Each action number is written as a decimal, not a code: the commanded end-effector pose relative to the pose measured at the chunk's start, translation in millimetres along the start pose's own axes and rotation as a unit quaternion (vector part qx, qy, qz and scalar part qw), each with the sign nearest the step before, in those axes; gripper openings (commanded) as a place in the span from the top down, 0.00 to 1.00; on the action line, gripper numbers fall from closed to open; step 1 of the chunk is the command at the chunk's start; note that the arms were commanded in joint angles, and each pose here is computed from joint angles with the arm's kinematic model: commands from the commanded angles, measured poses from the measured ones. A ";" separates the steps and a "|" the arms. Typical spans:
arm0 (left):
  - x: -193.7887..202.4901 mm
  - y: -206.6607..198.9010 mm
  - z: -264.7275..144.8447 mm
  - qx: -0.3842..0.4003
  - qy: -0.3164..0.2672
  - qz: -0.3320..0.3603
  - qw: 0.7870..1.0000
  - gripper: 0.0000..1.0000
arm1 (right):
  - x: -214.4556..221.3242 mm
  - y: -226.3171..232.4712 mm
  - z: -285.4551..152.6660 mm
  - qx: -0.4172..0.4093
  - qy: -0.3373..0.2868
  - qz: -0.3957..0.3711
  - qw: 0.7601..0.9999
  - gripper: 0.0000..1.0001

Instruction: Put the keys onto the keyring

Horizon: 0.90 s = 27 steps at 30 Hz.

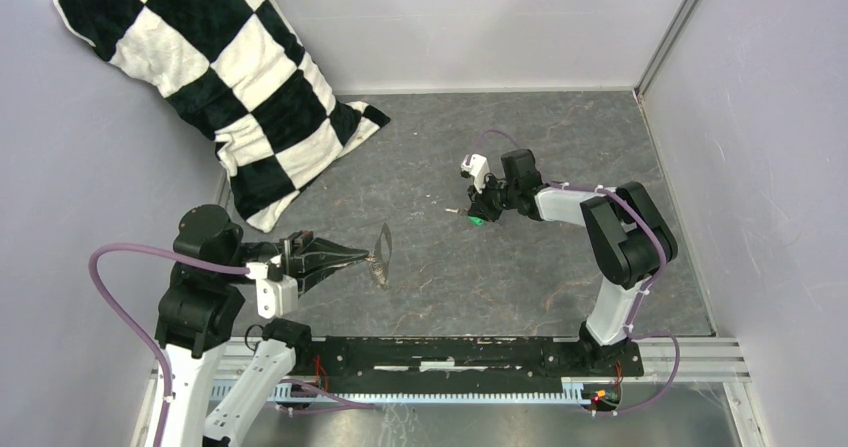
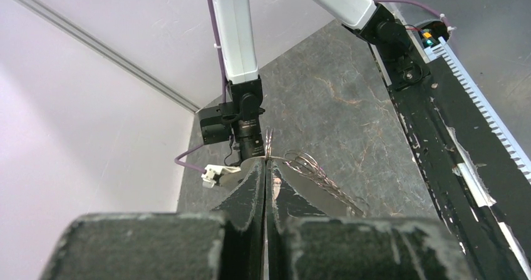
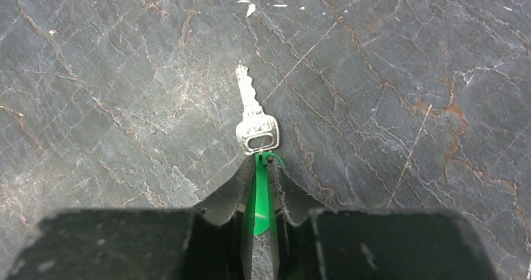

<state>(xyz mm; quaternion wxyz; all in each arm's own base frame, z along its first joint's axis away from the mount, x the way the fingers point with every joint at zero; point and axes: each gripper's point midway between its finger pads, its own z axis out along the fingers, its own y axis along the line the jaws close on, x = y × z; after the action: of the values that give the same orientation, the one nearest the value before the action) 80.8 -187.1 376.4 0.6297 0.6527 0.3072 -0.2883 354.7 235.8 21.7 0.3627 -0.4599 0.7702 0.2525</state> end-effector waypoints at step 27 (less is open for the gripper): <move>15.5 -21.1 8.9 0.052 -0.034 -0.162 0.985 0.98 | -166.4 207.2 -146.1 -0.077 -0.224 -0.260 0.936 0.99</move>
<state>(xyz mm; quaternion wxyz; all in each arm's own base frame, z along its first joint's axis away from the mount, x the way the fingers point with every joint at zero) 83.4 -192.1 352.4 0.5806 0.6263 0.3663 -0.3694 188.2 311.1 232.8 0.5343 -0.5865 0.5141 0.3259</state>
